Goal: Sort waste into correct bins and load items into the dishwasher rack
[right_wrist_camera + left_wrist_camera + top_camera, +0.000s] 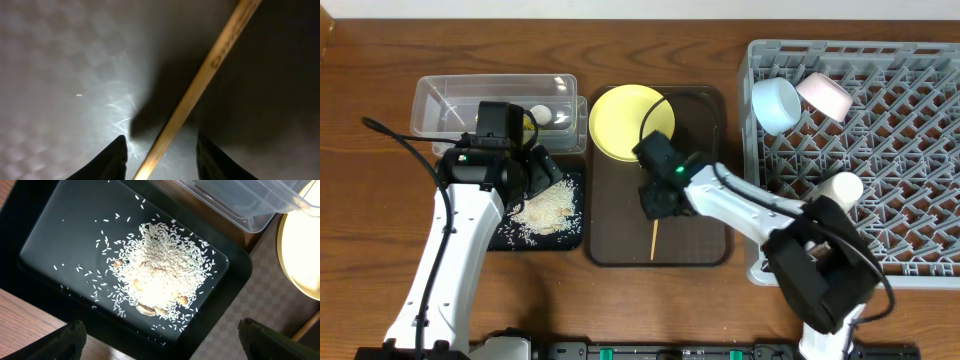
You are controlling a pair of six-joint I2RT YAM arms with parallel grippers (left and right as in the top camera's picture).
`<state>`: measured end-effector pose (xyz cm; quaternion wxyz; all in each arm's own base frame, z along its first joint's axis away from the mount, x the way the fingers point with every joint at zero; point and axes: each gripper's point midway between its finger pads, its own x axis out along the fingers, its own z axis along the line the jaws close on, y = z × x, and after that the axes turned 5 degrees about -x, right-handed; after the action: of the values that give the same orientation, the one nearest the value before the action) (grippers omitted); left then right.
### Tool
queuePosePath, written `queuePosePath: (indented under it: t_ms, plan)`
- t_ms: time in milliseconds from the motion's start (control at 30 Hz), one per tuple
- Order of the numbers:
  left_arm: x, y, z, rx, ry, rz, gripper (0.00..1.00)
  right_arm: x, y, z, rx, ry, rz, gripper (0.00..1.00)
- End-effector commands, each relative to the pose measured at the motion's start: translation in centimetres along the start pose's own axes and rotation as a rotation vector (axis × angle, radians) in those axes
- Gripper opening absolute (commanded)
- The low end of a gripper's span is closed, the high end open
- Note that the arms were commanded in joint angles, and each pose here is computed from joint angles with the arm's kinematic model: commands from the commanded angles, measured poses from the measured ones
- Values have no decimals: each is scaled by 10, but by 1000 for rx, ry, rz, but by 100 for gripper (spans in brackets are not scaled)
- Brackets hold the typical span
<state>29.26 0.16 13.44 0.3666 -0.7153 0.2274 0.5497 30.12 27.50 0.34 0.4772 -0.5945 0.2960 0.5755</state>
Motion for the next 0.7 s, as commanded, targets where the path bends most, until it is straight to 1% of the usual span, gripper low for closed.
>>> queuePosePath:
  t_ms: [0, 133, 200, 267, 300, 500, 567, 667]
  plan:
    - [-3, -5, 2, -10, -6, -20, 99, 6, 3, -15, 94, 110, 1, 36]
    - [-3, -5, 2, -10, -6, -19, 99, 3, 12, -35, 183, 203, 22, 26]
    - [-3, -5, 2, -10, -7, -19, 99, 2, 14, -43, 208, 219, 35, 15]
    - [-3, -5, 2, -10, -7, -19, 99, 1, 15, -51, 225, 227, 46, 8]
    - [-3, -5, 2, -10, -6, -20, 99, 0, 16, -54, 232, 231, 52, 1]
    - [-3, -5, 2, -10, -6, -20, 99, -12, 16, -76, 268, 241, 67, 1]
    - [-3, -5, 2, -10, -7, -19, 99, -25, 9, -80, 249, 220, 44, 1]
    - [-3, -5, 2, -10, -7, -19, 99, -55, -5, -86, 245, 193, -33, 1]
